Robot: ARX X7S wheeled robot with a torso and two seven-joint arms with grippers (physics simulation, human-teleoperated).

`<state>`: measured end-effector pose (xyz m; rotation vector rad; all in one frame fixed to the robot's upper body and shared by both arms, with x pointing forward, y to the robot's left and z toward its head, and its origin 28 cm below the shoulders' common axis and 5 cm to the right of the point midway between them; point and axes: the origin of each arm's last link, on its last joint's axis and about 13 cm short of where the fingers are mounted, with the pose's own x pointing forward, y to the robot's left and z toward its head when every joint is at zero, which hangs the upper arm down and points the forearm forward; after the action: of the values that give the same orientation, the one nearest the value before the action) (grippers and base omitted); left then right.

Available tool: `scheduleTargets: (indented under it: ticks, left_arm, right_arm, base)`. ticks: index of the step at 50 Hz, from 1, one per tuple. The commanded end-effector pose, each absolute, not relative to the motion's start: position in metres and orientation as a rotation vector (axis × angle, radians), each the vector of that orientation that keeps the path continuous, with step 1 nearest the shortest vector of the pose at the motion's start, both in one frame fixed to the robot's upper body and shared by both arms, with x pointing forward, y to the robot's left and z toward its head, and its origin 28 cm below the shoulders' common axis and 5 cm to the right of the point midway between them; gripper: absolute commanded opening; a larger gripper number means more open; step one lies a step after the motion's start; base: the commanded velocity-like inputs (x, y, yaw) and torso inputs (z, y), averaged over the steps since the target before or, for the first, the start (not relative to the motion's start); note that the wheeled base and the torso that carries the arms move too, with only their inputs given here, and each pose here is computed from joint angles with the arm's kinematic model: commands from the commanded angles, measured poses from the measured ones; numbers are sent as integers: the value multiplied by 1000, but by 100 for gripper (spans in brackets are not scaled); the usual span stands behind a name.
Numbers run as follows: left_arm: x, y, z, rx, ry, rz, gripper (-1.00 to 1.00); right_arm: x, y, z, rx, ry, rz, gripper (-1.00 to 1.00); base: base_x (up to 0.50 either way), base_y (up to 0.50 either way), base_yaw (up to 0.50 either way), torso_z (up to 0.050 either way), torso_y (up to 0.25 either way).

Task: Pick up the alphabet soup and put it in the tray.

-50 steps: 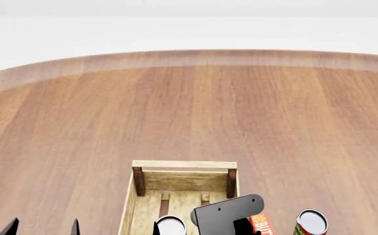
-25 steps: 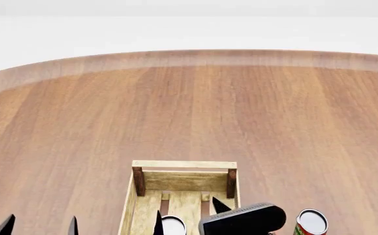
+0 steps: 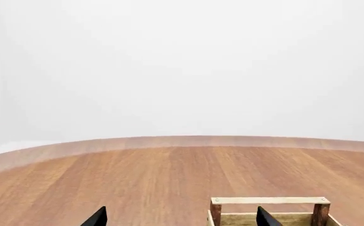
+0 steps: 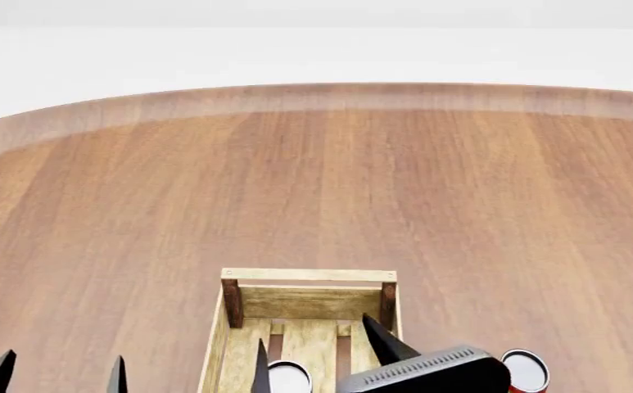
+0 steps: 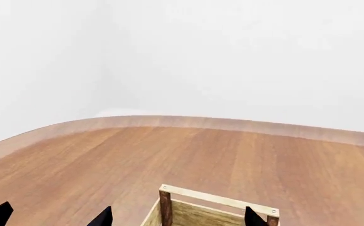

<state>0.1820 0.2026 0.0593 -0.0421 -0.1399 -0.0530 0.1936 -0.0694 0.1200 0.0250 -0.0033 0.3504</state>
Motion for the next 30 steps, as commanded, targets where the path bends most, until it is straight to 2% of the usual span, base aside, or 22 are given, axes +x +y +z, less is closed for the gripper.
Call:
scheduleTargets:
  ticks: [1, 30]
  left_arm:
    - [175, 202, 71, -61, -166, -64, 100]
    - [162, 202, 97, -111, -223, -88, 100]
  right_arm:
    - [184, -72, 130, 26, -46, 340, 100]
    - [162, -70, 162, 27, -164, 339, 100]
  base:
    - [0, 0, 0, 0, 0]
    - [0, 0, 0, 0, 0]
